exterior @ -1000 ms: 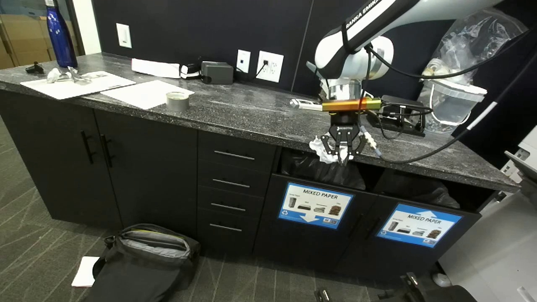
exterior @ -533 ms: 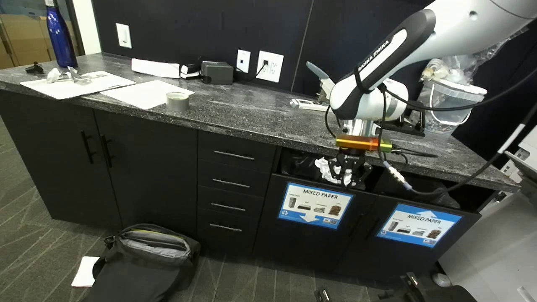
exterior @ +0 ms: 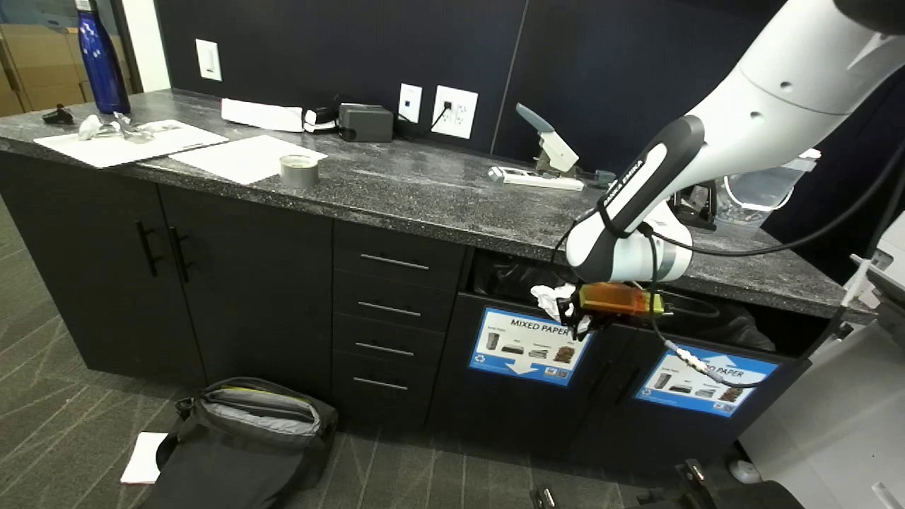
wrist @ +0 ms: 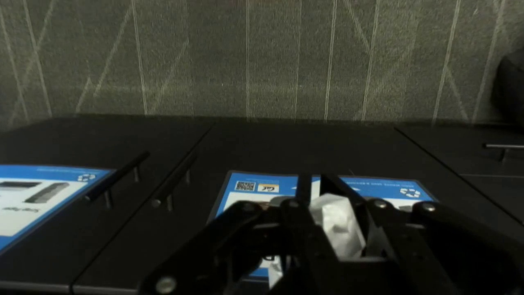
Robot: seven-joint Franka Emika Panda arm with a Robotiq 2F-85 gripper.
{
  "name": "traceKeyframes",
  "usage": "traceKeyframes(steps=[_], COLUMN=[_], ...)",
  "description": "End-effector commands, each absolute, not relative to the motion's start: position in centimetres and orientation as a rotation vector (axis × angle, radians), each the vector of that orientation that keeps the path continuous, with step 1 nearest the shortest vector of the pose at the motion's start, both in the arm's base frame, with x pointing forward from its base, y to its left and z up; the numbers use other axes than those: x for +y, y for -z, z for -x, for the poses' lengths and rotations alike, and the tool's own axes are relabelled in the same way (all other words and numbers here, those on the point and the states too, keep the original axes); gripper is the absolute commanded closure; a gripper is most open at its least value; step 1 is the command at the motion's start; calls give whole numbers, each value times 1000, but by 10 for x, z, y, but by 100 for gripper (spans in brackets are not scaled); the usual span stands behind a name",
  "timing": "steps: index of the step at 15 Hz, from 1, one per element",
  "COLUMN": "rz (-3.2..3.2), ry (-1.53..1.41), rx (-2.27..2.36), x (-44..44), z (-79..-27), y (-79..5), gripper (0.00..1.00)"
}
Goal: Pick the papers on the counter and put them in the recycle bin
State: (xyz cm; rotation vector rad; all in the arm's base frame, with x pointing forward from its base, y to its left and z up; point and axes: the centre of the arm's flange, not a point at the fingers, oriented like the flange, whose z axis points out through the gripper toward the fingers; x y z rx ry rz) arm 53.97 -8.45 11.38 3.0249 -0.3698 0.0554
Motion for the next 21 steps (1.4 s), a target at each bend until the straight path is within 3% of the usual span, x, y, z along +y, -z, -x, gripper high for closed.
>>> traceKeyframes(steps=[1, 8, 21], rz=[-3006, -2959, -2862], ry=[-233, -585, -879], rx=[-319, -486, -664], x=[-91, -80, -76], z=[-551, -571, -600], y=[-92, -82, -93], gripper=[85, 84, 84])
